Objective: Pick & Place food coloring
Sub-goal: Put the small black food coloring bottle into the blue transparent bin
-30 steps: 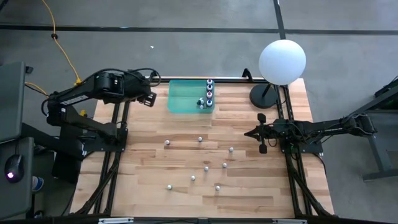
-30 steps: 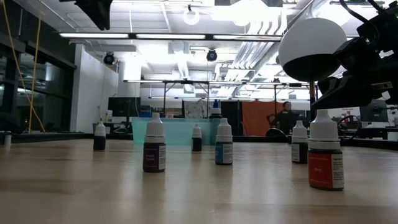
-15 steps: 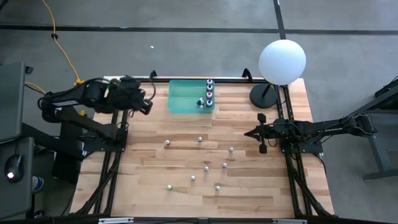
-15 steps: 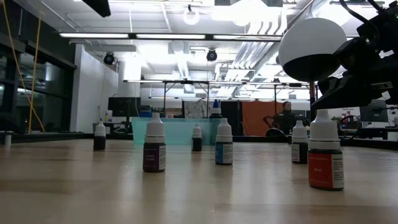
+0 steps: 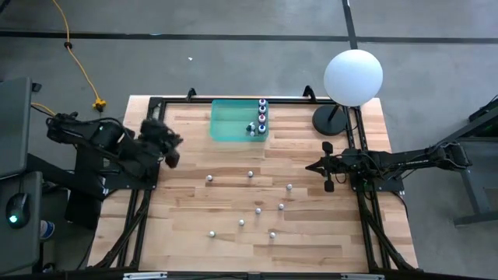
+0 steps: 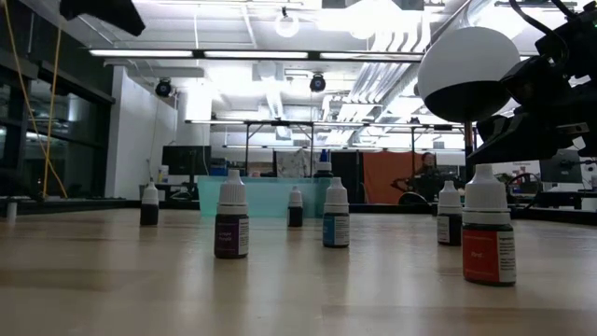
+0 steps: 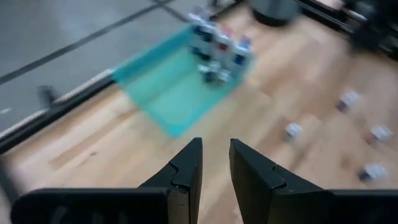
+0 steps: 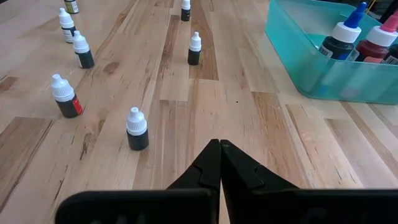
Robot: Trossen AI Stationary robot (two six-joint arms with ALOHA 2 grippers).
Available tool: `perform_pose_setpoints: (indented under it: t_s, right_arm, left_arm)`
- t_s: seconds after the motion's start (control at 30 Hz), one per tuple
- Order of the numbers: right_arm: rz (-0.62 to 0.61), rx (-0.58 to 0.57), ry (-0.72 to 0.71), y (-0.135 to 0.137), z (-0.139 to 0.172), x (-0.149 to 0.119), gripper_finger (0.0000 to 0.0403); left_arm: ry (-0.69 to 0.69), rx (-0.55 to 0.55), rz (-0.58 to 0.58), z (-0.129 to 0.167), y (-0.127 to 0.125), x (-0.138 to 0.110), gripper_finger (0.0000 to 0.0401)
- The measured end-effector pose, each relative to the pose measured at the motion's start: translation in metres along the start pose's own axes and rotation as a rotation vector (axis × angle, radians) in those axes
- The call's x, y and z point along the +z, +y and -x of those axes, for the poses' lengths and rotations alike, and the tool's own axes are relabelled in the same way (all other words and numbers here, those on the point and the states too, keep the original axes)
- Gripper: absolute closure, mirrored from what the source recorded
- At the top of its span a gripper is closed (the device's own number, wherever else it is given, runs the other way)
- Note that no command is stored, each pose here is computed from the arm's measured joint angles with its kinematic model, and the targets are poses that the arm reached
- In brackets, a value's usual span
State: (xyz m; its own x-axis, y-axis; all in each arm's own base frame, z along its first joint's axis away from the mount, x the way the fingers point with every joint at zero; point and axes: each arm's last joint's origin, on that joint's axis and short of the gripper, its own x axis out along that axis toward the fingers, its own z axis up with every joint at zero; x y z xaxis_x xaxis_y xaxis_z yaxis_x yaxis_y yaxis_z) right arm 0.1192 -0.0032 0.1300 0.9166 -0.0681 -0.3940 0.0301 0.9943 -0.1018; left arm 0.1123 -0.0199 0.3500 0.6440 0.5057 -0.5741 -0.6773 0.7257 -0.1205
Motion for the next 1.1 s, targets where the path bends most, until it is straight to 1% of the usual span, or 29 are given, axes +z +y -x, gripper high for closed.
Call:
perform_pose_setpoints:
  t_s: [0.27, 0.37, 0.5, 0.57, 0.67, 0.8, 0.97, 1.1]
  right_arm:
    - [0.0, 0.0, 0.0, 0.0, 0.0, 0.0, 0.0402]
    - [0.0, 0.0, 0.0, 0.0, 0.0, 0.0, 0.0402]
    - [0.0, 0.0, 0.0, 0.0, 0.0, 0.0, 0.0402]
    - [0.0, 0.0, 0.0, 0.0, 0.0, 0.0, 0.0402]
    - [0.0, 0.0, 0.0, 0.0, 0.0, 0.0, 0.0402]
    - [0.0, 0.0, 0.0, 0.0, 0.0, 0.0, 0.0402]
    - [0.0, 0.0, 0.0, 0.0, 0.0, 0.0, 0.0402]
    - [0.0, 0.0, 0.0, 0.0, 0.0, 0.0, 0.0402]
  left_arm:
    - [-0.018, -0.333, -0.246, -0.026, -0.008, -0.041, 0.0325]
    - [-0.044, -0.418, -0.33, -0.034, -0.01, -0.053, 0.0325]
    - [-0.045, -0.442, -0.374, -0.044, -0.007, -0.056, 0.0325]
    - [0.002, -0.468, -0.388, -0.05, -0.004, -0.056, 0.0325]
    - [0.072, -0.503, -0.38, -0.061, -0.004, -0.053, 0.0325]
    - [0.139, -0.483, -0.361, -0.076, -0.001, -0.05, 0.0325]
    - [0.233, -0.443, -0.403, -0.093, 0.002, -0.052, 0.0325]
    - [0.291, -0.464, -0.453, -0.101, 0.0, -0.055, 0.0325]
